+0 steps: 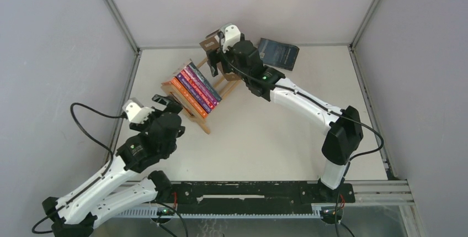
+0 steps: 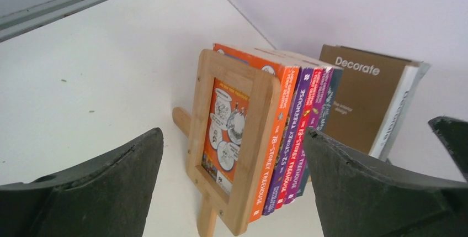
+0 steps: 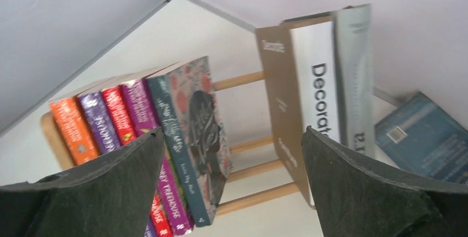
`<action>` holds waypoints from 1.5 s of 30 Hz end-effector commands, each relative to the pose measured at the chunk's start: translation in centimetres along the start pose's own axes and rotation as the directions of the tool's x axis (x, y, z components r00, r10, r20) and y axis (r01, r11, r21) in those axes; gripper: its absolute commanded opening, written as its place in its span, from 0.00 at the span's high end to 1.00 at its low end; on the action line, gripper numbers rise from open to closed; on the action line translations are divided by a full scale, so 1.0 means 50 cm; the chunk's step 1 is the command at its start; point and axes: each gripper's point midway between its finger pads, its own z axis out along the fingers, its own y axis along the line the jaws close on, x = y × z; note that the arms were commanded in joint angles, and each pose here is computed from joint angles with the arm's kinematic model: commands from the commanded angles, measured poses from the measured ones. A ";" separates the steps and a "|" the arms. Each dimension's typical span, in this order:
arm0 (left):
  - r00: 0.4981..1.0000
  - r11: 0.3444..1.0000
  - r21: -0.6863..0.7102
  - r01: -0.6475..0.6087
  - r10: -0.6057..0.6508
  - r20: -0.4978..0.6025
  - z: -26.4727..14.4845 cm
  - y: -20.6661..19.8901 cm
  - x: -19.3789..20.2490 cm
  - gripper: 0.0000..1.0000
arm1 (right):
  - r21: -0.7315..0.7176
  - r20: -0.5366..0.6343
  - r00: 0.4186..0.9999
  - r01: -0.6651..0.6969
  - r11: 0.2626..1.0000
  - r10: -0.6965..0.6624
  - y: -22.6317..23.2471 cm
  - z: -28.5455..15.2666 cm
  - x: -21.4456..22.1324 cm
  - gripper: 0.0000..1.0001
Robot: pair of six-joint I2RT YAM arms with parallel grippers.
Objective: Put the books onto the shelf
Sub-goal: Place the book on the shelf, then adjust the shelf at the center of the board.
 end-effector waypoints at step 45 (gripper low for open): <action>0.983 0.978 0.168 -0.120 0.141 -0.120 0.039 -0.089 0.047 0.13 | 0.106 0.107 0.350 -0.935 0.339 0.931 -0.473 0.308 0.263 1.00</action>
